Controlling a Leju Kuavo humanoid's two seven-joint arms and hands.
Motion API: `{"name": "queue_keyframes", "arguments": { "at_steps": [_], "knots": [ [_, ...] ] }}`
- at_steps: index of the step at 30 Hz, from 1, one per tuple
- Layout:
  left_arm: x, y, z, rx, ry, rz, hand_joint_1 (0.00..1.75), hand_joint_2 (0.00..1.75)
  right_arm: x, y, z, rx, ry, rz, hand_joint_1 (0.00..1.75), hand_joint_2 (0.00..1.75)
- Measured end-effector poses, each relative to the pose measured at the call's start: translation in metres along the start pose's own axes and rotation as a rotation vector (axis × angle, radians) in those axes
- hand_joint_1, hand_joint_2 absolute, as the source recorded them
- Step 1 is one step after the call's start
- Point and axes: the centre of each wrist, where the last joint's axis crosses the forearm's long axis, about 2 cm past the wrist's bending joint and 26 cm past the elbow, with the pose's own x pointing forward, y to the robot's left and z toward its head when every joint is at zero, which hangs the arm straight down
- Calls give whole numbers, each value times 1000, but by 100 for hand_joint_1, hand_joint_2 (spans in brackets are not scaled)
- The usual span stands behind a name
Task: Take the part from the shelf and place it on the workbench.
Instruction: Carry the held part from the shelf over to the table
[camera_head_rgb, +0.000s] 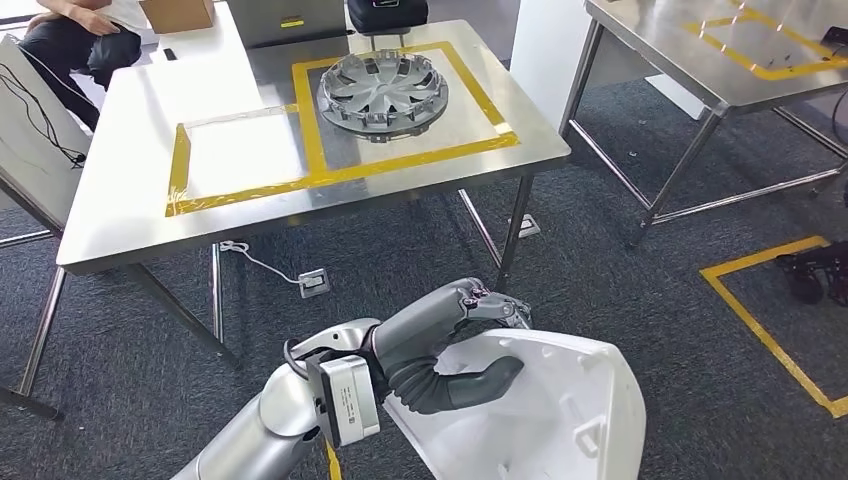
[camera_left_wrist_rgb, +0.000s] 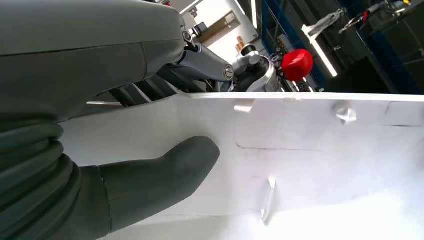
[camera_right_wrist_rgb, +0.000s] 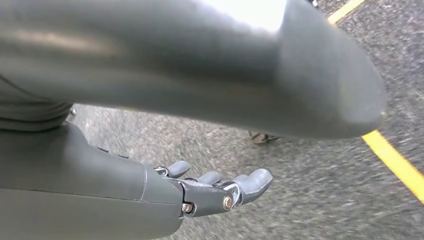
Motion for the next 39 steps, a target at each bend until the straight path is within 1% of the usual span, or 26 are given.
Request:
{"name": "queue_keyframes", "arguments": {
  "at_steps": [7,21,30,39],
  "knots": [
    [3,0,-2,-1,-7,-6,175,175,5,1,0,-13,-9,-8,0,0],
    [3,0,-1,4,-2,-9,175,175,1,-1,0,-11,-7,-4,0,0],
    [1,0,4,4,10,-9,175,175,0,0,0,-10,-8,-2,0,0],
    [1,0,4,6,4,-13,175,175,3,2,0,0,-37,17,0,0]
  ]
}}
